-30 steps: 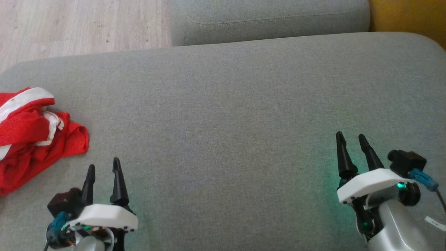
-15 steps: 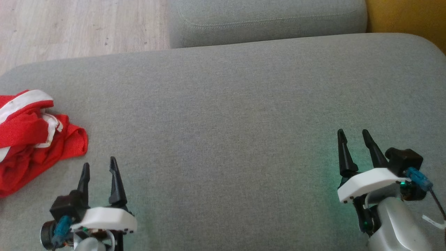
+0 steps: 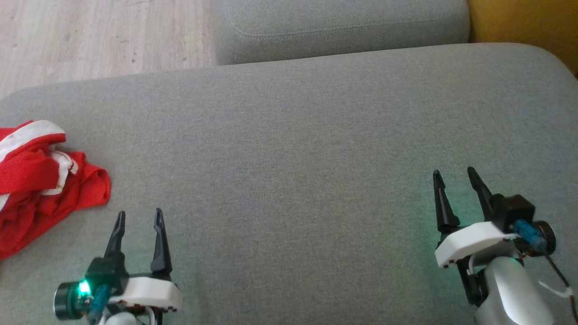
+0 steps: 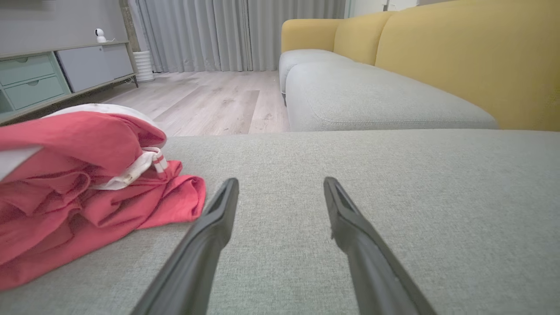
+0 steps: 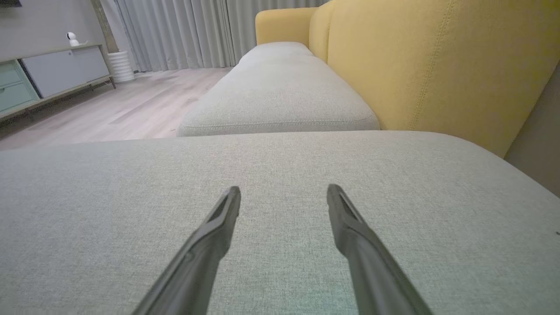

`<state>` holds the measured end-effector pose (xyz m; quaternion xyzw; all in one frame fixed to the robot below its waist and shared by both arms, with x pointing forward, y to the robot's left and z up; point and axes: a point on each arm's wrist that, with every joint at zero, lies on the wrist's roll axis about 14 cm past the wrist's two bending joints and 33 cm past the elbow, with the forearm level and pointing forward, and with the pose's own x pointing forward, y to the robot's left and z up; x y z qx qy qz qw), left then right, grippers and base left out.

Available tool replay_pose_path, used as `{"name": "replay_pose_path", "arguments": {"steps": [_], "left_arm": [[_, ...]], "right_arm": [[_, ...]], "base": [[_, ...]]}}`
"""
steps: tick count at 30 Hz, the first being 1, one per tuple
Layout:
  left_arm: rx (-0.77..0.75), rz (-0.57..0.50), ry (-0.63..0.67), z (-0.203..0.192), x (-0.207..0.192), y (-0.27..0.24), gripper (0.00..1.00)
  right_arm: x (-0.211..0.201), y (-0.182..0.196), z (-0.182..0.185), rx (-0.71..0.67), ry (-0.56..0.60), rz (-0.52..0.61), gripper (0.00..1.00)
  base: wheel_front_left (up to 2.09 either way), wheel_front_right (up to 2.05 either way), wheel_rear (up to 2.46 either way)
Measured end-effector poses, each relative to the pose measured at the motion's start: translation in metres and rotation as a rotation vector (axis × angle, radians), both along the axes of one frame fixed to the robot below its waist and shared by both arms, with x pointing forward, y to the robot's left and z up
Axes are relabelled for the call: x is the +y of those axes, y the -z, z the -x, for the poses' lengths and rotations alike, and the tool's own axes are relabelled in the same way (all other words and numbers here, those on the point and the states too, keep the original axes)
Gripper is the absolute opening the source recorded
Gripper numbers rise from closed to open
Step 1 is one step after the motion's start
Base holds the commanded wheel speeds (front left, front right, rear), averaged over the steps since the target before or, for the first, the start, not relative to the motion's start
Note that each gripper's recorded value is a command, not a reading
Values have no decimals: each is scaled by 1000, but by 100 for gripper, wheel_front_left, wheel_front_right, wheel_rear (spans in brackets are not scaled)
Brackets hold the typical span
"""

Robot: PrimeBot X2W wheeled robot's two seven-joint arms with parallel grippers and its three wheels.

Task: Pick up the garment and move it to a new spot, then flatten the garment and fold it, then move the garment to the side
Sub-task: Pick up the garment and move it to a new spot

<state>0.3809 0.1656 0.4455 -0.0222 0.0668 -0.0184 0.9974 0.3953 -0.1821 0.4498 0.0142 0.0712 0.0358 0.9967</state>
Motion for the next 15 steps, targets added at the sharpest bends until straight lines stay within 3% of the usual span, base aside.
{"name": "replay_pose_path", "arguments": {"steps": [8, 15], "left_arm": [[-4, -50, 13, 2, -1, 3, 100], [26, -40, -74, 17, 25, 11, 100]], "right_arm": [[10, 7, -2, 9, -46, 58, 100], [55, 15, -16, 25, -170, 39, 100]], "base": [[0, 0, 0], [0, 0, 0]]}}
